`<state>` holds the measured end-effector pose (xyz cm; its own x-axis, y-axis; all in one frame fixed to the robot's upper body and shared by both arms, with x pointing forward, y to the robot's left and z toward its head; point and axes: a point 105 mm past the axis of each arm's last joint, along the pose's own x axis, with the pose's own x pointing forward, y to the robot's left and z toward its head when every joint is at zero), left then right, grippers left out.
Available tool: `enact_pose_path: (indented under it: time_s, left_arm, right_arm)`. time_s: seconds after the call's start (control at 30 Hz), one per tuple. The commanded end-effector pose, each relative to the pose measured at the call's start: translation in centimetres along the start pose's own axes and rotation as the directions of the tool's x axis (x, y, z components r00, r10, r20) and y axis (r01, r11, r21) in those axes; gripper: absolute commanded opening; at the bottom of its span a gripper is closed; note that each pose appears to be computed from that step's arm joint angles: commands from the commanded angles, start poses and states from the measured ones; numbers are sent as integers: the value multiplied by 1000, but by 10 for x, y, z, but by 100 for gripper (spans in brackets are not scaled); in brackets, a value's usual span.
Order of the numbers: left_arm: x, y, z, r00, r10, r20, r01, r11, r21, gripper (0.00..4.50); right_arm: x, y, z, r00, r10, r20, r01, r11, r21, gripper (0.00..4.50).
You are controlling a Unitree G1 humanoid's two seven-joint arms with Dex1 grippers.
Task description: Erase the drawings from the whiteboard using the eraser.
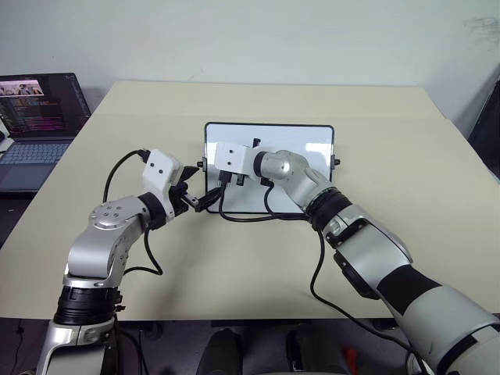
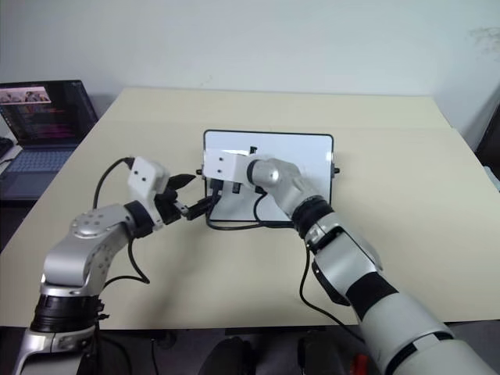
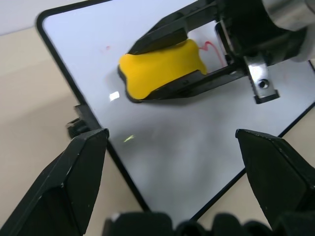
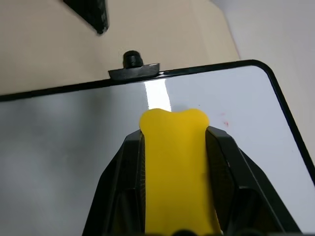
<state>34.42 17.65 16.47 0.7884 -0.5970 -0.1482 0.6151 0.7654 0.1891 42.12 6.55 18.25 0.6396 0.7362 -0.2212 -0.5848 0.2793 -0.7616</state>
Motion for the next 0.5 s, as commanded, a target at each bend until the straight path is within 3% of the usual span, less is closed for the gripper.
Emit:
enact_pose_path:
  time_s: [0.03, 0.1, 0.2, 0.37, 0.5]
  left_arm:
    - [4, 2, 17, 998, -12, 67, 9, 998, 56, 450]
    - [7, 2, 18, 997, -16, 82, 12, 999, 50, 450]
    - [12, -1, 17, 995, -36, 88, 32, 998, 50, 450]
    - [16, -5, 18, 992, -69, 102, 65, 997, 45, 450]
    - [15, -5, 18, 989, -93, 111, 90, 995, 35, 450]
  right_arm:
    - [-31, -42, 22, 971, -173, 163, 133, 964, 231, 132]
    - [-59, -46, 31, 947, -218, 237, 128, 931, 343, 132]
    - [-100, -40, 31, 931, -264, 251, 130, 885, 448, 132]
    - [-150, -14, 2, 950, -287, 123, 193, 848, 494, 132]
    - [-171, 3, -14, 962, -273, 20, 231, 850, 473, 132]
